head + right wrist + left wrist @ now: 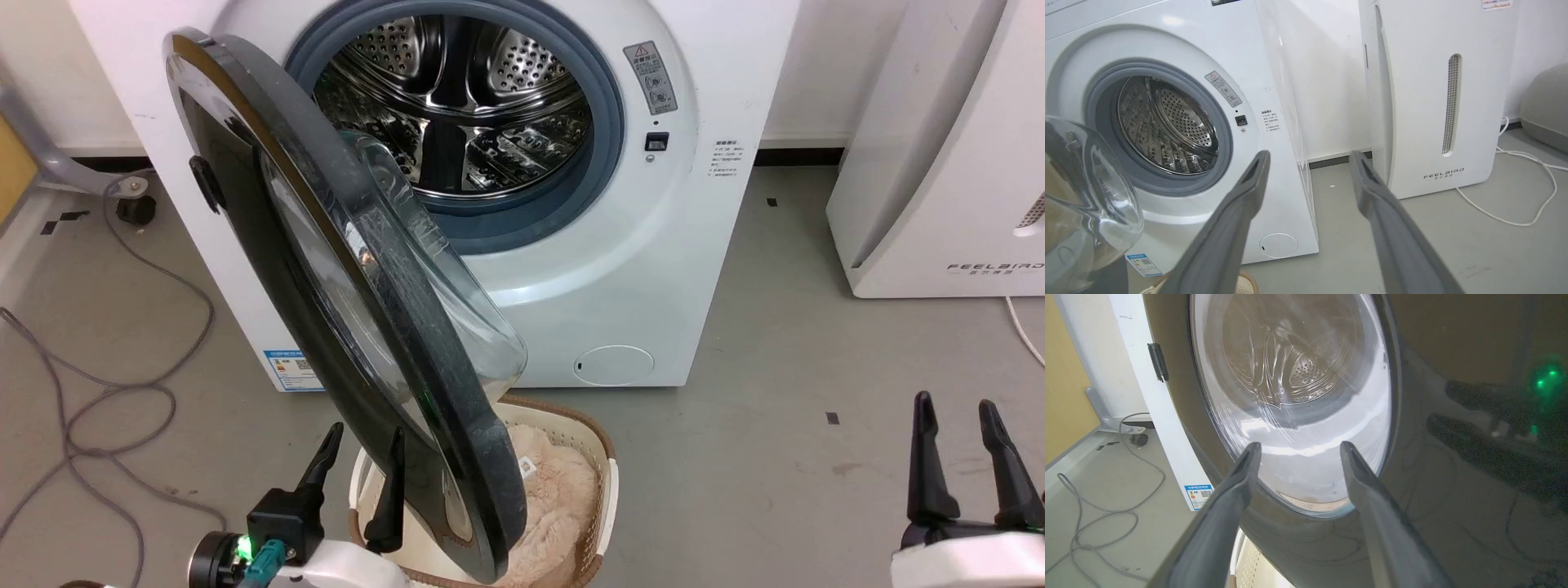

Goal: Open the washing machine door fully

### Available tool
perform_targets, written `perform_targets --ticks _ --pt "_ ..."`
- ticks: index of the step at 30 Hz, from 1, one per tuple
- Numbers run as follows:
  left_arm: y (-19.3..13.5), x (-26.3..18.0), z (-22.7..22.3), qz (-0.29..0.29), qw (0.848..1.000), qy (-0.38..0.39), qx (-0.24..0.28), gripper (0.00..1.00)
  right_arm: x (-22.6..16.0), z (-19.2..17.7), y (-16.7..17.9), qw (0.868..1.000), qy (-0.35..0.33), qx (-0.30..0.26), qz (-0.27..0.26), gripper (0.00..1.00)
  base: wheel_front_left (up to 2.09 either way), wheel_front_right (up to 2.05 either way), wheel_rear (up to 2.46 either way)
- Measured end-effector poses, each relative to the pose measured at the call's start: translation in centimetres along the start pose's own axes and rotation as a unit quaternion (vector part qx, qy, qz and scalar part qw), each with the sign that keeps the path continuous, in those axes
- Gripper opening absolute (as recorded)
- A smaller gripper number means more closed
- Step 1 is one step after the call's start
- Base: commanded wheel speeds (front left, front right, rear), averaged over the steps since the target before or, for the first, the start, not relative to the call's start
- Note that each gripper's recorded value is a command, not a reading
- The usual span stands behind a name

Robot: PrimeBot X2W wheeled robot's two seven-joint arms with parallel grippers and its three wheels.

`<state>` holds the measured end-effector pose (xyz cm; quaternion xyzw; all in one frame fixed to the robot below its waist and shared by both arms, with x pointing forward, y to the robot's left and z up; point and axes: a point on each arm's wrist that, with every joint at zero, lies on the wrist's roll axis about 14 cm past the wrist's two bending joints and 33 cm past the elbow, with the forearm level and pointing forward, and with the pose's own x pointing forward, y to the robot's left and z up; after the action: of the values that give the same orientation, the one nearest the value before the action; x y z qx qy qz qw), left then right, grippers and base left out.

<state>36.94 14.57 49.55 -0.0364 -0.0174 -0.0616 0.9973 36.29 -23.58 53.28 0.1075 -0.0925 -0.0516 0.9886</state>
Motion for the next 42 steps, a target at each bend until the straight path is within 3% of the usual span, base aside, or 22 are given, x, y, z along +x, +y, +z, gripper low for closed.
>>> perform_targets --ticks 2,7,19,21,31,42 --pt "0.1 0.0 -0.1 0.001 1.000 0.001 0.000 1.00 -0.4 0.6 0.8 0.999 -0.006 -0.051 0.019 1.00 0.00 0.00 0.00" --pt "0.4 0.1 -0.1 0.005 1.000 0.002 0.002 1.00 -1.6 -0.5 2.7 0.995 0.025 -0.084 0.054 1.00 0.00 0.00 0.00" --pt "0.2 0.2 -0.1 0.001 1.000 0.003 0.005 1.00 -2.7 -2.5 3.2 0.992 0.067 -0.086 0.063 1.00 0.00 0.00 0.00" --pt "0.3 0.2 -0.2 0.002 1.000 0.004 0.005 0.00 -2.7 -2.7 3.2 0.992 0.069 -0.085 0.063 1.00 0.00 0.00 0.00" --pt "1.3 0.1 0.5 0.022 1.000 -0.007 0.016 0.00 -2.7 -2.9 3.3 0.992 0.071 -0.084 0.066 1.00 0.00 0.00 0.00" --pt "1.7 1.0 8.3 0.029 0.991 -0.119 0.051 0.00 -2.5 -3.3 3.5 0.991 0.077 -0.084 0.068 1.00 0.00 0.00 0.00"
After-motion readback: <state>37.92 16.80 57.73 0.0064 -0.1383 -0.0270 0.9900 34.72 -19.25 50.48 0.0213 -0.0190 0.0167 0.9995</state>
